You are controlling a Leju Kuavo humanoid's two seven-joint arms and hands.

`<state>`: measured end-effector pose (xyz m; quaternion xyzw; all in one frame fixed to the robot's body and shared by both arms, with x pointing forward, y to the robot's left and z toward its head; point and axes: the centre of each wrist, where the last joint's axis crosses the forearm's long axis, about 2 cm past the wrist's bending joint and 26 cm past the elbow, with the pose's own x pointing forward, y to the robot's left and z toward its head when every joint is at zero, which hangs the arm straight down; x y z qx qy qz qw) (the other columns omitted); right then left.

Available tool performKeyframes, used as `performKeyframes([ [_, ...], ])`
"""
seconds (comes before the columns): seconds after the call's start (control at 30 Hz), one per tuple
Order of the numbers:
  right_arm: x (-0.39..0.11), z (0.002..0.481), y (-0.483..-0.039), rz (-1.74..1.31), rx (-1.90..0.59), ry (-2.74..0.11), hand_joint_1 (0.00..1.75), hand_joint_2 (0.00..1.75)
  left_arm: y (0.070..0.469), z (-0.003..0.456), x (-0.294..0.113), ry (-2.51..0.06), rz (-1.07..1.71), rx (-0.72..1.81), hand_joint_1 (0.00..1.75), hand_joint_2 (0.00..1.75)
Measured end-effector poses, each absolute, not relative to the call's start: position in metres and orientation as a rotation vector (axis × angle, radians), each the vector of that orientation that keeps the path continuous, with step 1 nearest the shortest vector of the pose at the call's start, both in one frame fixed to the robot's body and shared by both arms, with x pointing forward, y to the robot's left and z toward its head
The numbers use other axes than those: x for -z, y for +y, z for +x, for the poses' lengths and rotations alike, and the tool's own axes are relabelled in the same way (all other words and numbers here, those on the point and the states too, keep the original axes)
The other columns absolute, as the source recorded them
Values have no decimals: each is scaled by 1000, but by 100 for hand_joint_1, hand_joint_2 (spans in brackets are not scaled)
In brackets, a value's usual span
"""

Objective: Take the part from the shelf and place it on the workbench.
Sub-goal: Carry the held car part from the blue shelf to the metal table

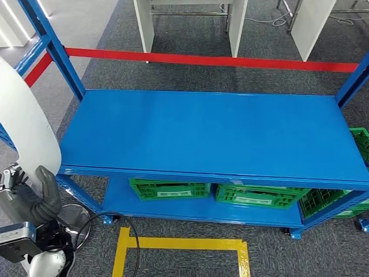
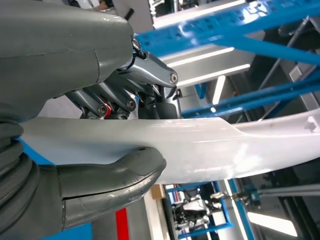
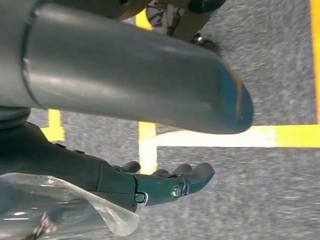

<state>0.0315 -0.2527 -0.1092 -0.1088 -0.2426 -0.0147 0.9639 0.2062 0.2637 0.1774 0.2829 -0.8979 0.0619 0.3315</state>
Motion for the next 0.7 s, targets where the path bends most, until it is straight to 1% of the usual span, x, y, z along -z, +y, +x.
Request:
performKeyframes([
  [0.33, 110, 26, -252, -237, 41, -350, 0, 0, 260, 202, -175, -2334, 794, -233, 175, 175],
  [0.7, 109, 26, -246, -230, -1, -322, 0, 0, 260, 198, -175, -2332, 844, -235, 175, 175],
])
